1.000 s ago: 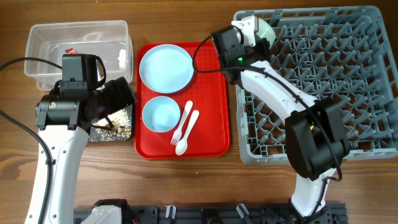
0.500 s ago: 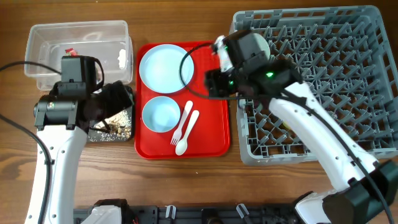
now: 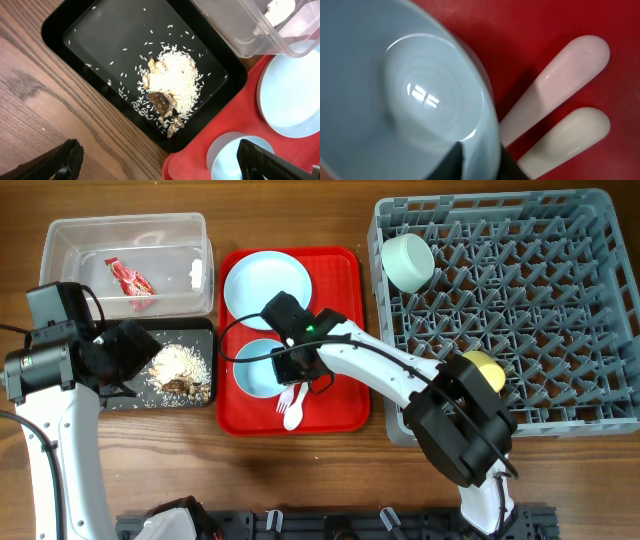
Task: Sort waste into correct bins and load items into the dishwasher rack
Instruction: 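Grasp the light-blue bowl on the red tray with the right gripper, then place the light-blue bowl beside the mint bowl in the rack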
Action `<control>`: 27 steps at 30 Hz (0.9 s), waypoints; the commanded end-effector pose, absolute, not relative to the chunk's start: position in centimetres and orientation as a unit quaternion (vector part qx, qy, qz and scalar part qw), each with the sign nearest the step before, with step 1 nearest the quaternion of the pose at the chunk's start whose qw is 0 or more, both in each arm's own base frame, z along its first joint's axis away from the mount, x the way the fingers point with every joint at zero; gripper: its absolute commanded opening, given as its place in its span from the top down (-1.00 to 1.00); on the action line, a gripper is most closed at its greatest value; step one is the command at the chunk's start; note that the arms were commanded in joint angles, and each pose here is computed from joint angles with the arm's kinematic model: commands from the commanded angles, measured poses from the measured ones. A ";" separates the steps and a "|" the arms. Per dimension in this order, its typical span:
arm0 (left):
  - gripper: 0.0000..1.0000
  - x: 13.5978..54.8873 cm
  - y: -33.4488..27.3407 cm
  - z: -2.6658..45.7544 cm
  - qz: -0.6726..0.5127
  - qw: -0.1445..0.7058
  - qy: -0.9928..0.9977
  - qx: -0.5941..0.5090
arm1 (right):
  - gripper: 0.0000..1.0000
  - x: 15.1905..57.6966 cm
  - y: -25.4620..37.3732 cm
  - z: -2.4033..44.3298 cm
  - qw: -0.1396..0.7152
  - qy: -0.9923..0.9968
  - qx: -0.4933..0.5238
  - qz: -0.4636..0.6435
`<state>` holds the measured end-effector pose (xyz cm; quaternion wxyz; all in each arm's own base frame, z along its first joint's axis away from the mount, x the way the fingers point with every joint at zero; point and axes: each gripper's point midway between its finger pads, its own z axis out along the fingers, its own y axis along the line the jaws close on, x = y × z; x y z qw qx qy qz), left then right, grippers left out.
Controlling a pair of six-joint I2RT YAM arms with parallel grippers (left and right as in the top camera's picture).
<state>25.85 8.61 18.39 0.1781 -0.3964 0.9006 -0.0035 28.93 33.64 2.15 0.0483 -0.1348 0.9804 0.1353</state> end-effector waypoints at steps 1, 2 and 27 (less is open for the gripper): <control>-1.00 25.7 8.9 18.7 0.000 0.183 0.896 -0.404 | 0.91 31.9 32.3 5.2 0.119 0.981 -0.105 0.108; -1.00 25.7 8.9 18.7 0.000 0.183 0.896 -0.404 | 0.91 32.9 31.7 7.1 0.148 0.979 -0.097 0.104; -1.00 26.8 8.3 19.0 -0.027 0.197 0.896 -0.398 | 0.91 50.0 -6.1 19.1 0.281 0.761 0.026 -0.584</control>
